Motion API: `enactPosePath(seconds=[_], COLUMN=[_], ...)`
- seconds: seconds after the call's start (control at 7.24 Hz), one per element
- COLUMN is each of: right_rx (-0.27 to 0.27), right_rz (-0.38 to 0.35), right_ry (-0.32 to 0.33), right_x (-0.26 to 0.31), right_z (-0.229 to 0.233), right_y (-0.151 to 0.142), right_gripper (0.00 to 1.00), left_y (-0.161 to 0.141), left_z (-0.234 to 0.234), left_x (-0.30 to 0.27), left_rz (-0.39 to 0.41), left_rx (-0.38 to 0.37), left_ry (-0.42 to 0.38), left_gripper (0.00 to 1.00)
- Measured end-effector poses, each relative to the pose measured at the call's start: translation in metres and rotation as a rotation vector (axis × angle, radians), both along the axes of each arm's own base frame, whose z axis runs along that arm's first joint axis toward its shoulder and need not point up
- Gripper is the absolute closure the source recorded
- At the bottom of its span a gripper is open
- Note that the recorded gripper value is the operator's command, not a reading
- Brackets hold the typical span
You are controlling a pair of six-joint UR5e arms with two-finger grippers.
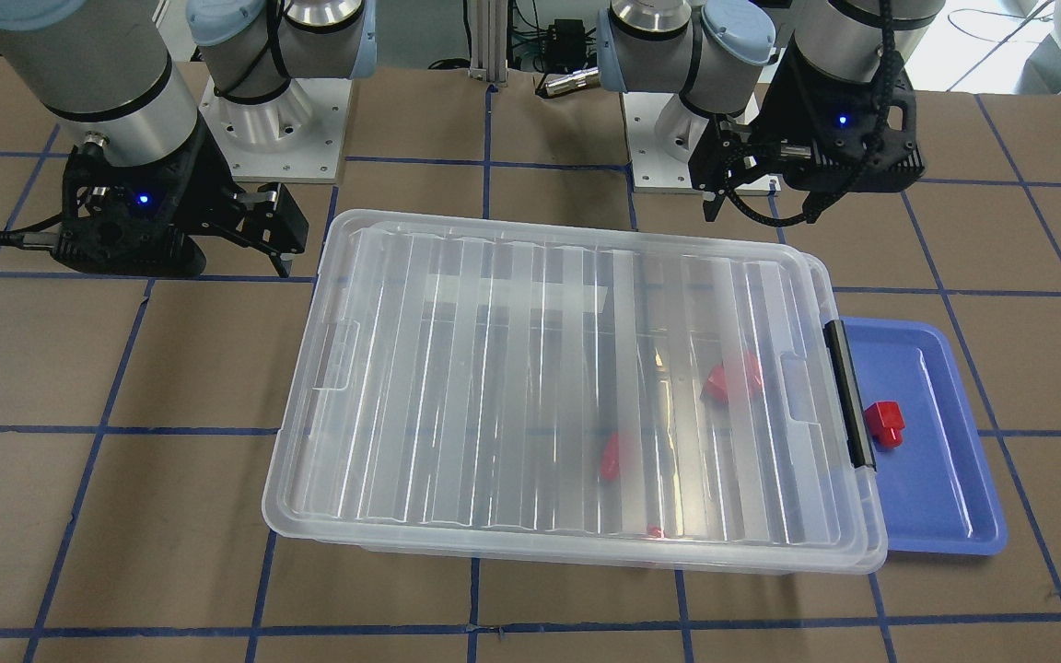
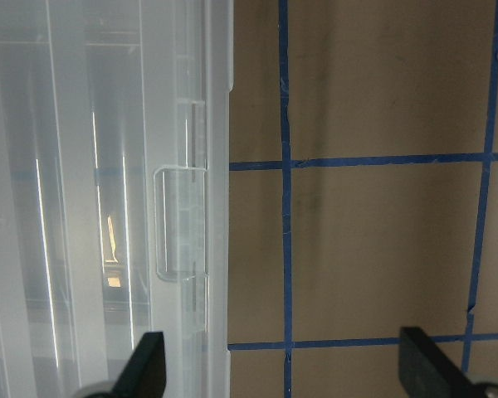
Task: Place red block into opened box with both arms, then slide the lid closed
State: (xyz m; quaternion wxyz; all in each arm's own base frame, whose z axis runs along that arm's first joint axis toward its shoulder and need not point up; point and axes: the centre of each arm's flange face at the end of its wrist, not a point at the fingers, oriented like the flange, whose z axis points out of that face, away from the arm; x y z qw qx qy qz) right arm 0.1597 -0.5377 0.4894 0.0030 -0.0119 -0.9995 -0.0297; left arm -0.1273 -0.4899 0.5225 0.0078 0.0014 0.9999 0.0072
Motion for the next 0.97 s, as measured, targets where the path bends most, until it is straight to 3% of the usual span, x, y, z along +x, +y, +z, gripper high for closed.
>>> enactPosePath(seconds=[0.41,0.97], right_rx=[0.012,-0.039], right_rz=[0.002,0.004], right_ry=[-0.005,-0.001], right_x=[0.003,0.008], right_z=[-0.016,-0.093], right_y=[0.001,-0.015], right_gripper=[0.00,0.00], left_y=[0.001,0.000], left_z=[-0.002,0.000], left_x=[0.000,0.000], left_rz=[-0.001,-0.001], left_rx=[0.005,-0.001], left_ry=[-0.001,-0.001], left_gripper=[0.00,0.00])
